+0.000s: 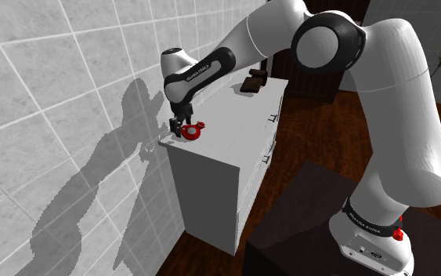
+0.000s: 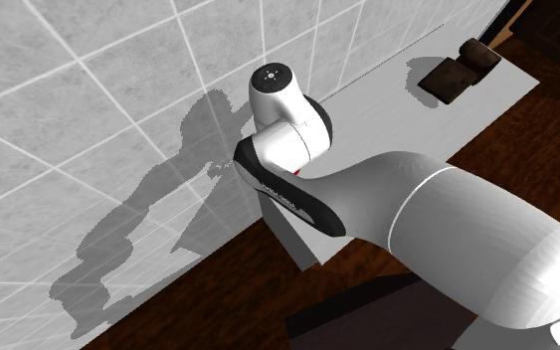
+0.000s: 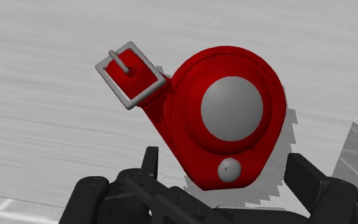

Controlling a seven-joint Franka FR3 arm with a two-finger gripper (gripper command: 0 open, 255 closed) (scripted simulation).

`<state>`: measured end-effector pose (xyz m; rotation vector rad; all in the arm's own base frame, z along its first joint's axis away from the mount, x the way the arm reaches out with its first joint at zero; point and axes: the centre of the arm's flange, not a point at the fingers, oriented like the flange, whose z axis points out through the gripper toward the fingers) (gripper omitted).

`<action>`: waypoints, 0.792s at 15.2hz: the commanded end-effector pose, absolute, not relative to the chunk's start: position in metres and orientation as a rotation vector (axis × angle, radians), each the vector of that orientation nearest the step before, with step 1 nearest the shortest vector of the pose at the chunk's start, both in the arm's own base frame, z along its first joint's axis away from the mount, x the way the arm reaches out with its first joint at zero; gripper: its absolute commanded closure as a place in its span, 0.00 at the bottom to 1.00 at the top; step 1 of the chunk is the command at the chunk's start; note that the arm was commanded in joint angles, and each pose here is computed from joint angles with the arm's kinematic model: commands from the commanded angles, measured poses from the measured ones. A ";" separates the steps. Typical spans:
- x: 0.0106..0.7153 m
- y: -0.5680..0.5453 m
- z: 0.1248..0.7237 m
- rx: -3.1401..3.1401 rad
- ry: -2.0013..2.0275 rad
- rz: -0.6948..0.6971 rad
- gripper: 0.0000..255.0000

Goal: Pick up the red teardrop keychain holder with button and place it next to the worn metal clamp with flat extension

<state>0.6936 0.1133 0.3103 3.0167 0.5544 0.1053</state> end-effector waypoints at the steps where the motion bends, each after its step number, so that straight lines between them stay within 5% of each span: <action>1: 0.693 0.113 0.306 3.017 0.555 0.106 0.00; 7: 0.693 0.113 0.306 3.017 0.555 0.106 0.00; 8: 0.693 0.113 0.306 3.017 0.555 0.106 1.00; 12: 0.693 0.113 0.306 3.017 0.555 0.106 1.00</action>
